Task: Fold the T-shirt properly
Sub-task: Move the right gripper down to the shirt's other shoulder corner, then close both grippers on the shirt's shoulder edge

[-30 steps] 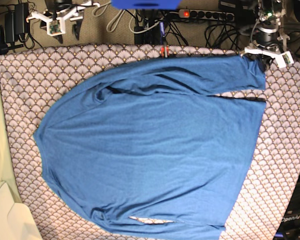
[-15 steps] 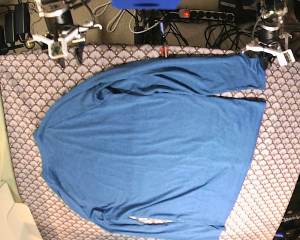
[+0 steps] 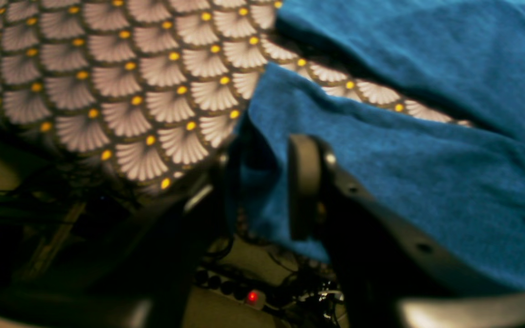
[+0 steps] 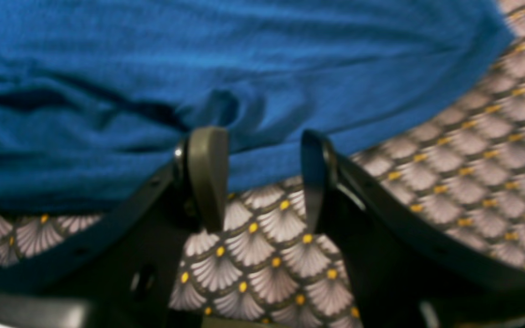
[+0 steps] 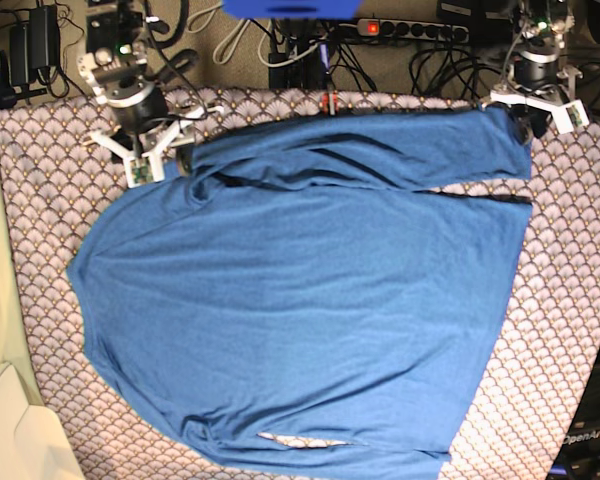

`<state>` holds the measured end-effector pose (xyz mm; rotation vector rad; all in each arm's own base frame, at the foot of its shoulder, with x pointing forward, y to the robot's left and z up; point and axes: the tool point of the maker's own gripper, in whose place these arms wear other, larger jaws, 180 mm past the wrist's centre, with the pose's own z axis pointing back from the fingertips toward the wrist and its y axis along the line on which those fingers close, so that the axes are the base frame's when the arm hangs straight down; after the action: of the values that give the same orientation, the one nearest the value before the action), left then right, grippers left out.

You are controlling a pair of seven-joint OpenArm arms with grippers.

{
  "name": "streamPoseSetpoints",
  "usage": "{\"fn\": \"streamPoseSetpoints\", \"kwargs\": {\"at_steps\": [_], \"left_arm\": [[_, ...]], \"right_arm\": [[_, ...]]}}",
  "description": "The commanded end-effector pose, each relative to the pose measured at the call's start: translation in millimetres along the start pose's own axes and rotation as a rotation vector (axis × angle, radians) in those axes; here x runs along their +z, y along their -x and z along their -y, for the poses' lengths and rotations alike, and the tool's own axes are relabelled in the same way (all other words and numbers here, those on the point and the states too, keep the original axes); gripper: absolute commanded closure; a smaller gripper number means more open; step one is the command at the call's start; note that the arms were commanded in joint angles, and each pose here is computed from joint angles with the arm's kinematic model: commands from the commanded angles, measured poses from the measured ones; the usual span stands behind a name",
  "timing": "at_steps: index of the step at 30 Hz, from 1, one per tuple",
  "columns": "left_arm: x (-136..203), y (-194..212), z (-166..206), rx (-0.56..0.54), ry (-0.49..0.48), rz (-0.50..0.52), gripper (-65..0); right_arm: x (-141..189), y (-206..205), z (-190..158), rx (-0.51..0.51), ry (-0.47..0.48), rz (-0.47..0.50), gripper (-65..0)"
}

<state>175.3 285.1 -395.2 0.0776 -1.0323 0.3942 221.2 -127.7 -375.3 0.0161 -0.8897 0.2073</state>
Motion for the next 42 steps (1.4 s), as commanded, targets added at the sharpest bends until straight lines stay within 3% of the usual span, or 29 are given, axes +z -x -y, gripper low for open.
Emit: {"fn": "streamPoseSetpoints", "kwargs": {"at_steps": [1, 9, 19, 24, 29, 36, 42], "left_arm": [[1.0, -12.6, -0.3, -0.013, 0.006, 0.041, -19.2], [1.0, -12.6, -0.3, -0.013, 0.006, 0.041, -19.1], [2.7, -16.6, 1.3, -0.006, 0.011, 0.051, -19.5], [9.0, -34.0, -14.1, -0.007, -0.032, 0.097, -19.5], [4.0, -25.6, -22.4, -0.005, -0.053, 0.023, -19.7], [-7.1, -11.2, -29.0, 0.027, -0.077, -0.031, -38.6], [-8.1, -9.2, -28.7, 0.026, -0.077, -0.036, -42.3]], "right_arm": [[-0.1, -4.6, 2.2, 0.004, 0.006, 0.021, -27.5], [-13.7, 21.8, 12.2, -0.051, 0.040, -0.048, -27.4], [-15.7, 22.7, 12.8, -0.062, 0.044, -0.052, -27.4], [-15.8, 22.6, 12.1, -0.060, 0.042, -0.052, -27.4], [-15.7, 22.6, 12.5, -0.058, 0.042, -0.052, -27.4], [-15.7, 22.9, 12.5, -0.058, 0.042, -0.054, -27.4], [-15.2, 23.8, 14.6, -0.060, 0.048, -0.056, -27.4]]}}
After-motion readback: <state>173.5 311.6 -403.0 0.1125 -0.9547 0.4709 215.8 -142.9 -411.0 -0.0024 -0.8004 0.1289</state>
